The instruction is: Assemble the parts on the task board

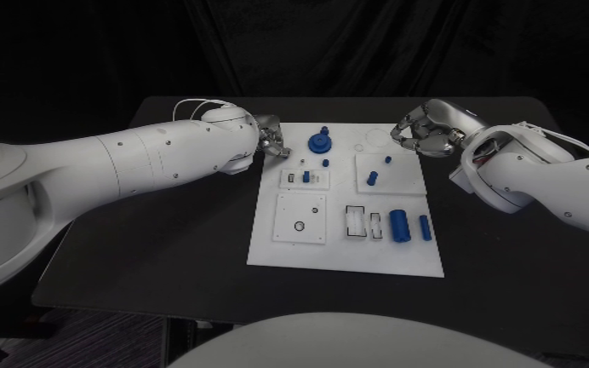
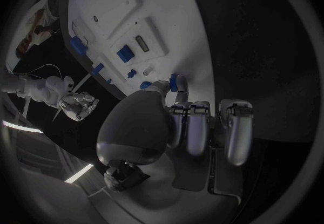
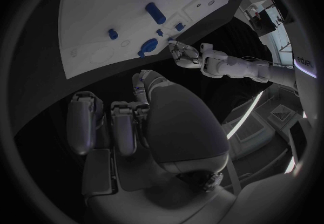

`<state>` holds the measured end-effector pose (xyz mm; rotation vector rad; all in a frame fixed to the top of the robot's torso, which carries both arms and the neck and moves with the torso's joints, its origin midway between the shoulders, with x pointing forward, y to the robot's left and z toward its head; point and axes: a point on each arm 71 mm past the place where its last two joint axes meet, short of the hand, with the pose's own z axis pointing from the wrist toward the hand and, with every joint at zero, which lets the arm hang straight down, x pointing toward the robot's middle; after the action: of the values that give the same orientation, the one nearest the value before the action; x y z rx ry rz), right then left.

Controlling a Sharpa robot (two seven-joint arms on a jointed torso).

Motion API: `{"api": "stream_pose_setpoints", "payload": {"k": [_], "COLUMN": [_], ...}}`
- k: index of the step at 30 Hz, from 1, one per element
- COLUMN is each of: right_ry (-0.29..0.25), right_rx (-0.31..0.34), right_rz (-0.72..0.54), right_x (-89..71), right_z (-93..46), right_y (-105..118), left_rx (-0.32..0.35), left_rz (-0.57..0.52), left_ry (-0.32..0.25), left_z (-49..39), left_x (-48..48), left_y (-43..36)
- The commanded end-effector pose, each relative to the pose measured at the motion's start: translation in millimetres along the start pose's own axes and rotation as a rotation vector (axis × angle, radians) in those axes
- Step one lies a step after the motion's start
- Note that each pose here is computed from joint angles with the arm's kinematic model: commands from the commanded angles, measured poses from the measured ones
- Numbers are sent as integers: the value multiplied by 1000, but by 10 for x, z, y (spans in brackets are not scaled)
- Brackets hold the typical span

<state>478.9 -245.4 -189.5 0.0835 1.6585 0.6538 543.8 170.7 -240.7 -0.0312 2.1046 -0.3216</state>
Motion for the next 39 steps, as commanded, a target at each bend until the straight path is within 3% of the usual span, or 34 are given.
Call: {"api": "stream_pose_setpoints", "payload": {"k": [1, 12, 18, 28, 39], "right_ry": [4, 4, 1, -2, -2], "right_rx": [17, 24, 27, 29, 29], "right_rz": [0, 0, 0, 1, 0], "right_x": [5, -6, -10, -13, -13], "right_z": [-12, -33, -38, -42, -38], "right_y": [-21, -40, -46, -48, -49], "left_rx": [1, -8, -5, 13, 52], "left_rz": [-18, -89, -177, -220, -239], "left_ry": [-34, -99, -82, -69, -88], "left_z": [-27, -223, -367, -571, -594], "left_x": [5, 37, 93, 160, 211], "left_y": [-11, 9, 32, 67, 53]}}
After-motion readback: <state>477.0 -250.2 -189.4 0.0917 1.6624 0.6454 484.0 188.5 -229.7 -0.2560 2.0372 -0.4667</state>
